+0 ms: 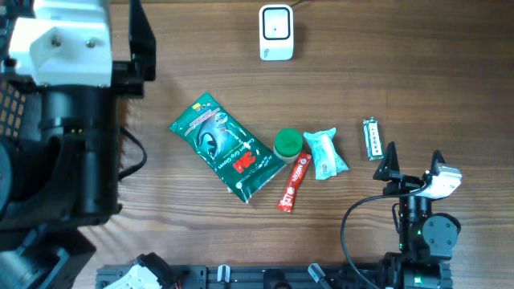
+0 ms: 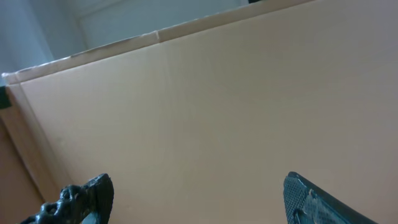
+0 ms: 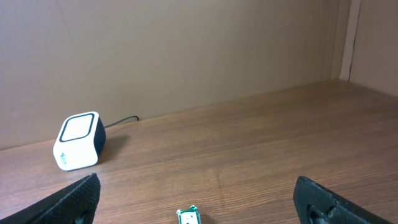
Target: Scan the item barcode
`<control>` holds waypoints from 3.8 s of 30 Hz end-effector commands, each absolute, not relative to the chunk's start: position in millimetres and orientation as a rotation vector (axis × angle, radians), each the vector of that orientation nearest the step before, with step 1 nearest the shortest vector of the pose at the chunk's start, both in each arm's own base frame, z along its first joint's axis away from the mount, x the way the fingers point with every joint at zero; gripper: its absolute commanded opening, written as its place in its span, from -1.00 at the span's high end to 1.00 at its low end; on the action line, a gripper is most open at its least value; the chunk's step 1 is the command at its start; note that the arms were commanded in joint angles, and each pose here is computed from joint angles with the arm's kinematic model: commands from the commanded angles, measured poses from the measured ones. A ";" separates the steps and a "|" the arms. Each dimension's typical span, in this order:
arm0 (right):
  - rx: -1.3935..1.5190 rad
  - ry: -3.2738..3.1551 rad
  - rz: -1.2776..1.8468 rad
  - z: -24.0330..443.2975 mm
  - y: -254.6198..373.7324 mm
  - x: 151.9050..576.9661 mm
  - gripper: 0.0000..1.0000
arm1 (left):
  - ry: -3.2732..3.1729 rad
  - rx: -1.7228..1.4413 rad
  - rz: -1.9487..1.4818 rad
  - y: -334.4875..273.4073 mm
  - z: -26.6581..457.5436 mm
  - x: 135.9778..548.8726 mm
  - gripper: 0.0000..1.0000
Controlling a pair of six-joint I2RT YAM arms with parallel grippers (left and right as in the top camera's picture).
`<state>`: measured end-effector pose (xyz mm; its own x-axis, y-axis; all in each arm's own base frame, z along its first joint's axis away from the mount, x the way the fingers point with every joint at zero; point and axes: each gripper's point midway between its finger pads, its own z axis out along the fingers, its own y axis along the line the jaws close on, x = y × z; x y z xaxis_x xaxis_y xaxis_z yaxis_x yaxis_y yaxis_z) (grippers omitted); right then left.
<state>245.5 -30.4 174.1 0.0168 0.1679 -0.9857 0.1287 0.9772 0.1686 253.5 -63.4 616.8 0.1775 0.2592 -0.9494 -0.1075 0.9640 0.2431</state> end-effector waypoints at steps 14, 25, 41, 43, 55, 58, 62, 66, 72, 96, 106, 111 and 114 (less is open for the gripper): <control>0.210 1.553 0.094 175.9 -20.9 246.1 -1.00 | 1.182 0.247 -0.007 -27.2 543.8 129.5 -0.99; 0.467 1.597 1.145 181.9 66.7 229.4 -0.99 | 1.041 0.251 -0.038 -35.6 507.1 46.5 -1.00; 0.424 2.000 0.915 185.2 69.1 205.7 -0.99 | 0.989 0.155 -0.010 -11.9 493.8 16.0 -1.00; 0.453 2.102 0.825 192.9 61.0 207.7 -0.99 | 0.957 0.110 0.013 -3.6 501.4 12.0 -1.00; 0.330 2.456 0.714 229.9 85.9 253.0 -0.99 | 0.933 0.040 0.046 8.7 506.9 13.7 -1.00; 0.207 2.514 0.579 219.4 104.2 255.0 -0.99 | 1.050 0.072 0.032 3.2 482.4 29.6 -1.00; 0.200 2.525 0.366 201.6 98.5 274.2 -1.00 | 1.297 0.112 0.026 -2.3 424.0 60.6 -1.00; 0.183 2.566 0.335 185.6 101.0 284.3 -0.98 | 1.507 0.155 0.006 -10.9 359.8 103.3 -1.00; 0.062 2.720 0.413 135.4 111.1 284.1 -0.94 | 1.615 0.203 -0.033 -21.2 319.4 127.2 -1.00; 0.169 3.031 0.832 -8.3 108.0 281.8 0.30 | 1.700 0.215 -0.041 -22.8 293.3 133.3 -1.00; 0.211 2.981 0.917 3.9 114.9 292.6 -0.99 | 1.929 0.234 -0.048 -21.5 238.8 119.0 -1.00; 0.291 2.928 0.950 48.0 99.7 294.8 0.50 | 1.929 0.235 -0.048 -21.5 238.8 119.0 -1.00; 0.258 2.867 0.912 88.3 94.9 294.2 0.91 | 1.929 0.235 -0.048 -21.5 238.8 119.0 -1.00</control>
<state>275.1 99.7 34.4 -0.9766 0.1904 0.1005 0.2136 0.7979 0.5637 118.9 -18.9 238.8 -0.3465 0.1423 -0.9272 0.1723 0.9813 0.0862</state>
